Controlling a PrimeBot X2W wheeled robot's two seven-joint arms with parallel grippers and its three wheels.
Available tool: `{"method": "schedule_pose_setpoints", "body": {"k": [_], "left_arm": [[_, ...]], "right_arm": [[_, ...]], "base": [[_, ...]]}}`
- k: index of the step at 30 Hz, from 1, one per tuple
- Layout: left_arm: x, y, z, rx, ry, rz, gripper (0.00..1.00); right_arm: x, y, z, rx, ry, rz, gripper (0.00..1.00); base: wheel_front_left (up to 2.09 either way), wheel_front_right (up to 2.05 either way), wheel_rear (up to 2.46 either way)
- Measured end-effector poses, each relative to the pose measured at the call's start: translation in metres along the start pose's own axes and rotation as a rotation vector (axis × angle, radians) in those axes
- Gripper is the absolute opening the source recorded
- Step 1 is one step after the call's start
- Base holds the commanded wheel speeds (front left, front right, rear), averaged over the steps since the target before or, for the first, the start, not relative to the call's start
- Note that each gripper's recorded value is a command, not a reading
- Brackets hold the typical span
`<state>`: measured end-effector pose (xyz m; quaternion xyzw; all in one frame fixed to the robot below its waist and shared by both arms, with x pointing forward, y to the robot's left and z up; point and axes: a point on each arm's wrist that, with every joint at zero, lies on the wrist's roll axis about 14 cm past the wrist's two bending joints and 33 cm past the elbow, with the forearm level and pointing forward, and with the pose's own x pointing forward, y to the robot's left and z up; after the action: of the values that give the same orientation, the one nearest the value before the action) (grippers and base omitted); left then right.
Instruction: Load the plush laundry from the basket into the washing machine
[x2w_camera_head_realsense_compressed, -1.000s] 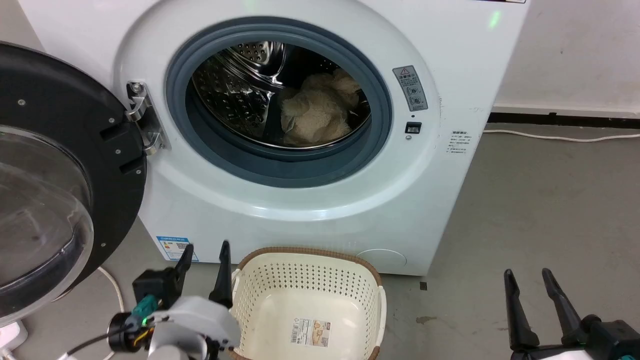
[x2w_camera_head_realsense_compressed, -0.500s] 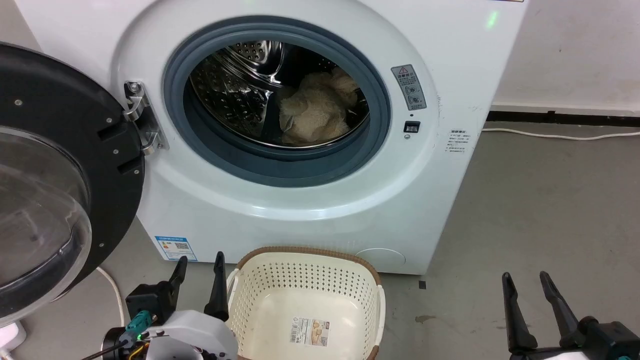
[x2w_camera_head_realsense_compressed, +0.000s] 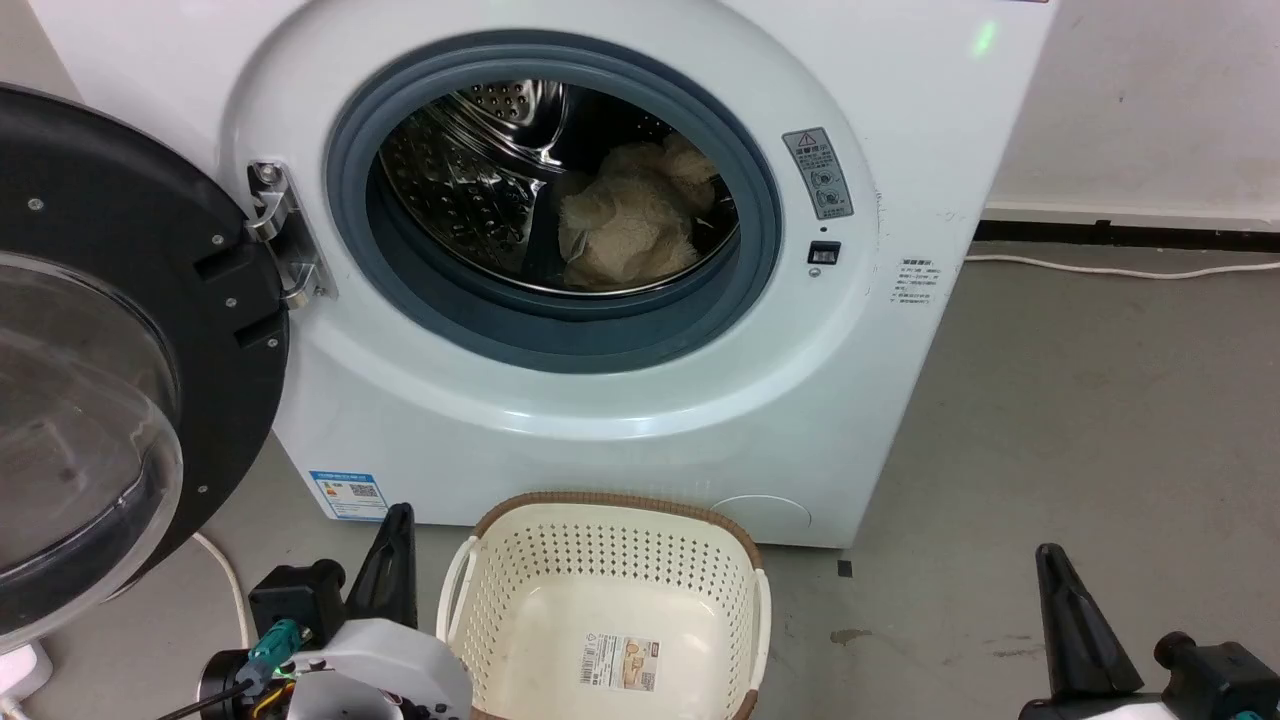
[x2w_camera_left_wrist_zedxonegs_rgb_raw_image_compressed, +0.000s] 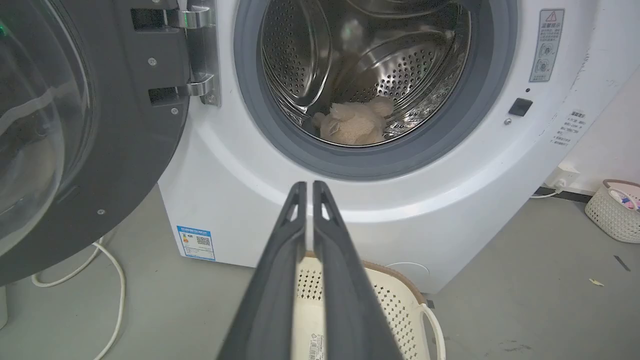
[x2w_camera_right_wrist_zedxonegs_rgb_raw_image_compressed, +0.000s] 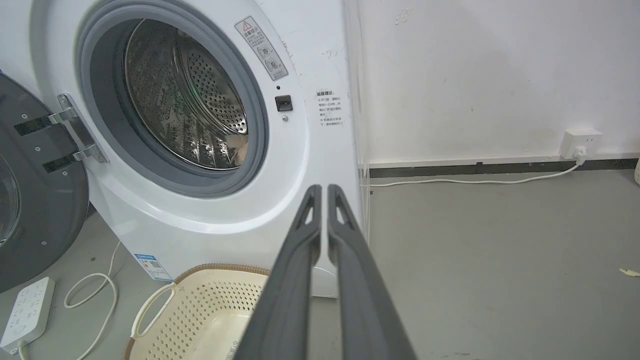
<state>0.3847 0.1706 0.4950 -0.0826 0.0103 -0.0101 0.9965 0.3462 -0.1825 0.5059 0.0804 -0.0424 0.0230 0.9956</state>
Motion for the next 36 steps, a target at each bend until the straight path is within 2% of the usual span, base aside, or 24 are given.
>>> {"method": "schedule_pose_setpoints", "body": {"k": [36], "left_arm": [[0.0,-0.004,0.012,0.049,-0.016,-0.011,0.0]], "right_arm": [[0.004,0.006,-0.002,-0.047,0.048,0.026,0.0]], "base": [[0.0,0.0,0.0]]}}
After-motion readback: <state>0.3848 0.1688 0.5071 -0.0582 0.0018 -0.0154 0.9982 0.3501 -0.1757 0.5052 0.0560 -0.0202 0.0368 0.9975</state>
